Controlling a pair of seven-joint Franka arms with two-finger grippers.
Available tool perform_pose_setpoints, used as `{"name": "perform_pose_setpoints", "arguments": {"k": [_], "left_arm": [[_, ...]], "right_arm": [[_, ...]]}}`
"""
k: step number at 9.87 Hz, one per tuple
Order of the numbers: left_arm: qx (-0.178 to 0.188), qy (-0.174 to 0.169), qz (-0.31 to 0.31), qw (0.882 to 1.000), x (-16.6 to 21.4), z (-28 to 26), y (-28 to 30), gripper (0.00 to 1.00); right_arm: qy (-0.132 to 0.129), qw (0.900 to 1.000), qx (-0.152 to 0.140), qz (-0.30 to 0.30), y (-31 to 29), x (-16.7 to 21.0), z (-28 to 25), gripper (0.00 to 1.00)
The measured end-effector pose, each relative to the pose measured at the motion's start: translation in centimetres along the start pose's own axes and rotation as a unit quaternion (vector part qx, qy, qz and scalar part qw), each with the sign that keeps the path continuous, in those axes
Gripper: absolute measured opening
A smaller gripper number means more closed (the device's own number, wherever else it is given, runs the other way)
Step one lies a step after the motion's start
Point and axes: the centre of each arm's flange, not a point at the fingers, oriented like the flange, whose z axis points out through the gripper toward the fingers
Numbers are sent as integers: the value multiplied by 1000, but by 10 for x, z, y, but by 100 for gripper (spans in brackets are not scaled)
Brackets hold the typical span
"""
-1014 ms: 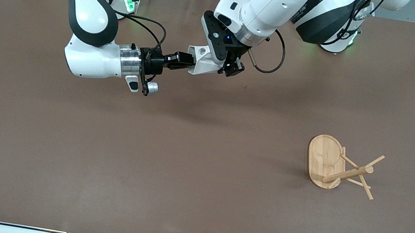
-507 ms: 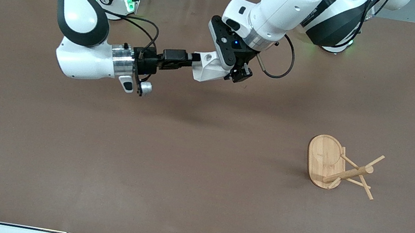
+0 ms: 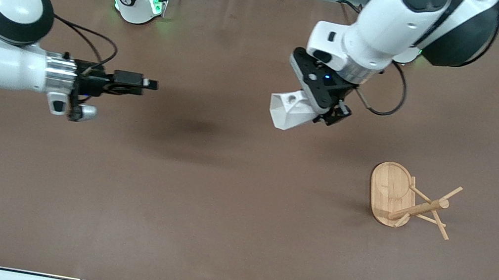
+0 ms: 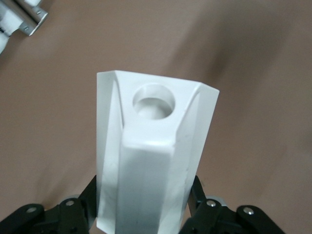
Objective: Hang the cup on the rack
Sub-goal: 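Carry the cup with the left gripper while the right gripper withdraws, then lower the cup with the left gripper onto a rack dowel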
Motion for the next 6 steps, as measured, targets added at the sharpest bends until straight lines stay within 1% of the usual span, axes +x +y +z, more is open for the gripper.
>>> {"name": "perform_pose_setpoints", "arguments": {"k": [1,2,3,5,6], "left_arm": [[6,5,-33,999,-8,-11,-19,73],[10,10,-66,998,-14,-19,-35,73],[12,11,-97,995,-21,-21,-48,73],[6,-10,-160,987,-37,-7,-67,73],[2,-26,-193,981,-48,8,-75,73]], "right_arm": [[14,997,-76,8,10,-3,-27,100],[32,990,-138,9,15,-6,-51,100],[51,981,-189,4,16,-9,-75,100],[84,955,-283,-6,8,-17,-116,100],[101,944,-315,-10,1,-23,-132,100]]}}
